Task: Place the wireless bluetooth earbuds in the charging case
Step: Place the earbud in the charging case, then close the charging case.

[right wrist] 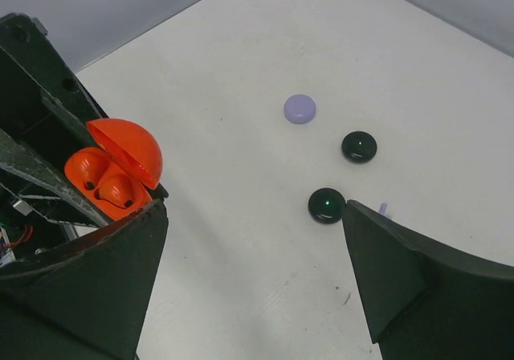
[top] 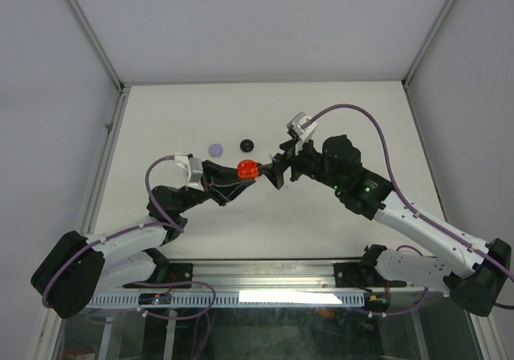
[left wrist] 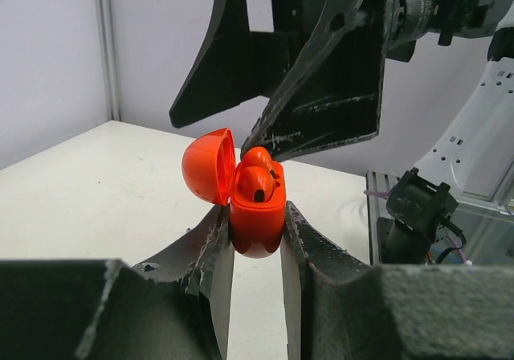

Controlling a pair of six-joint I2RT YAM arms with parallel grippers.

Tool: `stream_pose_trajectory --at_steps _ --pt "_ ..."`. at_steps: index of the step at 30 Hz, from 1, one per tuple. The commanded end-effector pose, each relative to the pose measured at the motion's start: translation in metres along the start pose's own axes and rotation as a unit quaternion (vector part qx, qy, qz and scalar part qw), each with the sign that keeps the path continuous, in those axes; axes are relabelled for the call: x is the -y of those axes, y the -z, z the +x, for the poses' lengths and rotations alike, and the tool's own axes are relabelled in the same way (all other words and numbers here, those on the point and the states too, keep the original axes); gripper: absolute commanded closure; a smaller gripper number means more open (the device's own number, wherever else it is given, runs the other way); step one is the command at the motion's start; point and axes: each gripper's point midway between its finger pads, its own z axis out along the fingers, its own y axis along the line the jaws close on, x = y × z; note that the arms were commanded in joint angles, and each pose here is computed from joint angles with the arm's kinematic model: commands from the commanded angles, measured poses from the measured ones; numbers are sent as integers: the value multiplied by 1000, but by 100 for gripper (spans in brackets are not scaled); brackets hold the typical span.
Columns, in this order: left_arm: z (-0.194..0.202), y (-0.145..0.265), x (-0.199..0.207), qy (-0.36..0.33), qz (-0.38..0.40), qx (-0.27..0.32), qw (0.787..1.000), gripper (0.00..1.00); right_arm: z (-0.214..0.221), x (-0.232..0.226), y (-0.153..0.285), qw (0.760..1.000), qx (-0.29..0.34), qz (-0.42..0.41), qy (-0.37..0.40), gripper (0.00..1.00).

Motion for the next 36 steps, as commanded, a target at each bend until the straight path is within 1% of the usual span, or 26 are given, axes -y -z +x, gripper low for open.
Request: stream_pose_trajectory --at_steps 1,3,6,9,13,15,20,24,29,36 --pt "-18 0 13 -24 28 27 999 100 -21 -13 3 999 16 -44 -1 7" --pt "-14 1 11 -25 25 20 999 100 -26 -17 8 998 20 -64 -9 6" --pt "-8 2 8 -27 17 9 999 100 -32 -28 13 992 12 -122 -31 5" --pt "-7 2 9 -27 22 6 999 100 -35 -51 17 978 -2 -202 -59 5" --pt "-10 -2 11 -30 33 5 999 100 -40 -70 16 956 -14 -277 -97 5" --pt "-10 -5 12 -30 39 3 999 100 -40 -76 12 946 -24 -302 -118 4" --pt "-11 -12 11 -26 49 5 998 100 -31 -83 2 928 -63 -334 -150 7" --pt "-5 -12 5 -10 32 -3 999 100 -35 -90 9 918 -58 -362 -150 10" --pt "7 -10 -2 25 9 -21 999 100 -40 -84 16 921 -38 -361 -141 12" --pt "28 -3 -10 103 -31 -49 993 100 -40 -76 23 925 -17 -360 -122 14"
